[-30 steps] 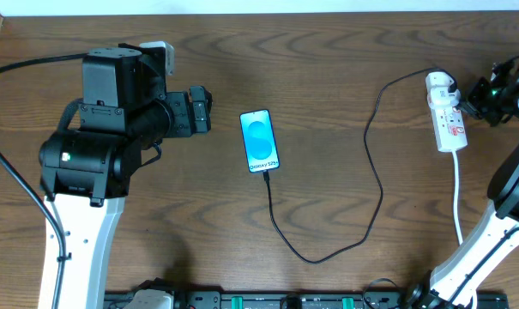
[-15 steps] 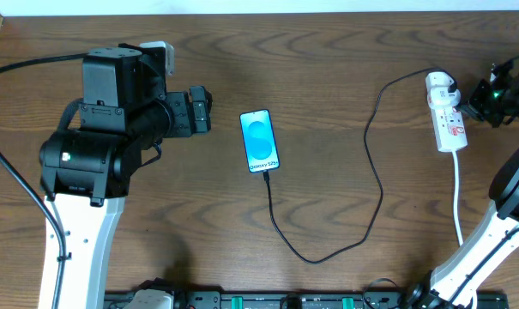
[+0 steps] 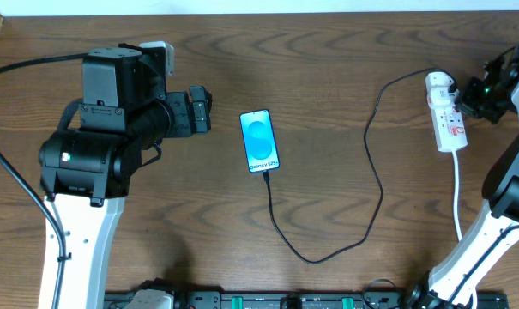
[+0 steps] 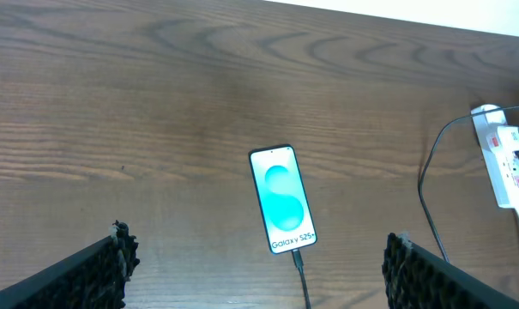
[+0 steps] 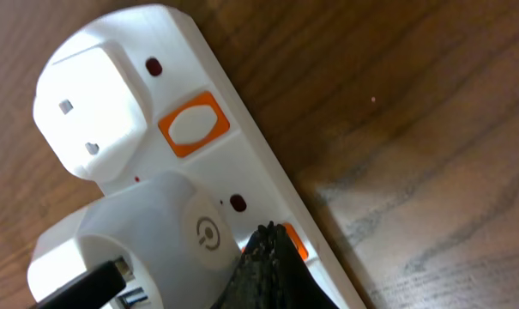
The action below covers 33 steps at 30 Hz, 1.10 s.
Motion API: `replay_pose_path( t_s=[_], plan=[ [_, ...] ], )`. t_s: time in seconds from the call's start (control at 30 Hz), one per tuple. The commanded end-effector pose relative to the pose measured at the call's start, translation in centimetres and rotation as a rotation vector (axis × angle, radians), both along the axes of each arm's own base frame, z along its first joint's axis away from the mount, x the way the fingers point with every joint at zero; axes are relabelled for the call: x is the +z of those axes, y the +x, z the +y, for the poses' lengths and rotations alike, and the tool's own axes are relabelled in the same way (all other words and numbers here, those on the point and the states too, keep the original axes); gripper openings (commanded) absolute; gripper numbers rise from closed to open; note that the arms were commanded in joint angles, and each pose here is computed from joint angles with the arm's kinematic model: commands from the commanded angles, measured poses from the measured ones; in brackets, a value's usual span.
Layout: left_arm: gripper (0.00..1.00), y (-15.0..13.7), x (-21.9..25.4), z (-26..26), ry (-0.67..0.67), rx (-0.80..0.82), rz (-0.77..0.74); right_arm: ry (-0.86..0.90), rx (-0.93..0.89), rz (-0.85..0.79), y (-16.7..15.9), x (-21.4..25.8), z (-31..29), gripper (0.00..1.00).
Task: Plug charger to phone and switch on socket
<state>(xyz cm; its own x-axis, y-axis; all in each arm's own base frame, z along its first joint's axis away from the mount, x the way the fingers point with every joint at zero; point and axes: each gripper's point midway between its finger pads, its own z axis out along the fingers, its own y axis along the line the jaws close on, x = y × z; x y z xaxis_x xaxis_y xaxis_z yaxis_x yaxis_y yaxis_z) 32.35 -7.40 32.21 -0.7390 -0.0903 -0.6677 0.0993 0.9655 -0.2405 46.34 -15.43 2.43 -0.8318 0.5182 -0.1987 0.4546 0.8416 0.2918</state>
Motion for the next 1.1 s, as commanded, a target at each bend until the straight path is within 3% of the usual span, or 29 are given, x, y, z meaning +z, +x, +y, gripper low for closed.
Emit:
replay_pose_path(
  t_s=[0.0,0.6,1.07],
  plan=[
    [0.94,0.0,-0.2,0.3,0.007,0.015,0.005,0.128,0.119,0.062,-0.7,-2.1,6.3,0.01],
    [0.94,-0.2,-0.3,0.3,0.008,0.015,0.011,0.049,0.059,0.055,-0.1,-2.1,4.9,0.01],
    [0.94,-0.2,-0.3,0.3,0.008,0.015,0.011,-0.049,-0.035,-0.183,-0.2,10.0,0.1,0.01]
  ],
)
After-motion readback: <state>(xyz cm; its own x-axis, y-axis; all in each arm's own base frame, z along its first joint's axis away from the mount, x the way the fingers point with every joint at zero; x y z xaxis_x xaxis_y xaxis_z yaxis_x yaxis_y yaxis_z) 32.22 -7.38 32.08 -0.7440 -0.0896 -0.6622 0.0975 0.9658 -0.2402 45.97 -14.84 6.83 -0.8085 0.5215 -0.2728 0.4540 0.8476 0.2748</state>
